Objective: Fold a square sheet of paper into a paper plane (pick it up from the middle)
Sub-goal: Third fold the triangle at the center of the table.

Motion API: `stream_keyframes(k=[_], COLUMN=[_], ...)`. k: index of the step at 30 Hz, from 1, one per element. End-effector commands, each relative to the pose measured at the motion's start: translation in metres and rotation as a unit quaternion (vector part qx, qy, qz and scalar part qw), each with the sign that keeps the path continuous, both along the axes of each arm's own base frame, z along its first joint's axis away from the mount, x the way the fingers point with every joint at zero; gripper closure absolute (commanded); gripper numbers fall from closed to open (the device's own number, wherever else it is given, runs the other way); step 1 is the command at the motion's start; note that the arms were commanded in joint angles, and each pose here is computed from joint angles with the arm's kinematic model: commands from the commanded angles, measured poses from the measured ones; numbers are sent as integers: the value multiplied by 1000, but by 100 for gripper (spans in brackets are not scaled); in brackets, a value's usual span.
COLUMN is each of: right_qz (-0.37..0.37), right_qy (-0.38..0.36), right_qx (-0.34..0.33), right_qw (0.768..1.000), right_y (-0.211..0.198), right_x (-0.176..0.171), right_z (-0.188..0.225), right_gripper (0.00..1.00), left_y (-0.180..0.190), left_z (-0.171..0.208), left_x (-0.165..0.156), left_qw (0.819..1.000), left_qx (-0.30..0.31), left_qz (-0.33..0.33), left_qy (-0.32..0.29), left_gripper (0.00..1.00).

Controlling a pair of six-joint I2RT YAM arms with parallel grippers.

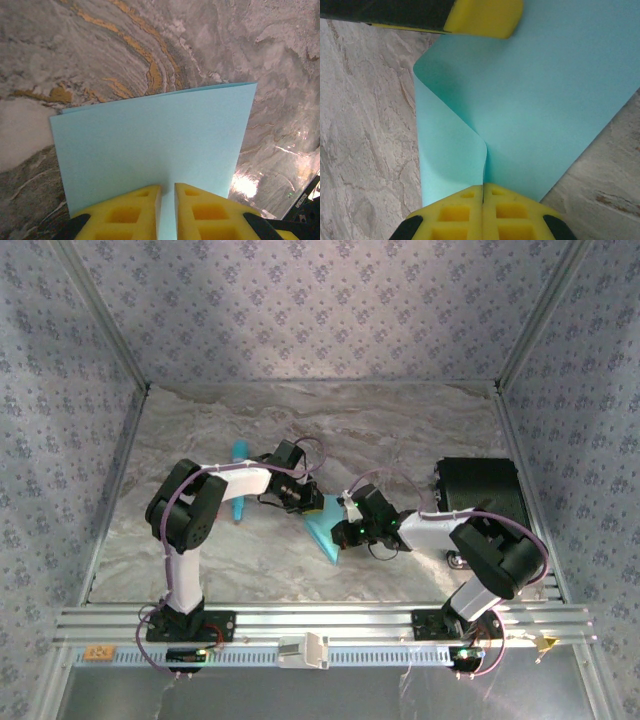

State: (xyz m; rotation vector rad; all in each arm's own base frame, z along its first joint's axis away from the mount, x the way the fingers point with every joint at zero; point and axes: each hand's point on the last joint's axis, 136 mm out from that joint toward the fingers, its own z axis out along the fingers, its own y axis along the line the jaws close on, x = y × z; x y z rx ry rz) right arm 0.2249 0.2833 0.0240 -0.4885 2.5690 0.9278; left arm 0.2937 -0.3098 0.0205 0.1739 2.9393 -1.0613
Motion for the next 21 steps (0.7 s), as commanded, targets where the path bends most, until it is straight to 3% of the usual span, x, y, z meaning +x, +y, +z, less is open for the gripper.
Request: stream_keyframes(k=[1,21], right_qz=[-3,-3], right_qy=[-7,-4], right_qx=[-5,-8], right_qw=[1000,1000], right_y=[1,2], right_x=[7,7], right_z=[2,2], right_gripper=[97,97], left_y=[12,12], left_z=[-16,-16], left_x=[-10,-11], left_qw=[999,999], left_qx=[39,39], left_qz=[4,5], left_qy=[14,14], left_gripper=[84,84])
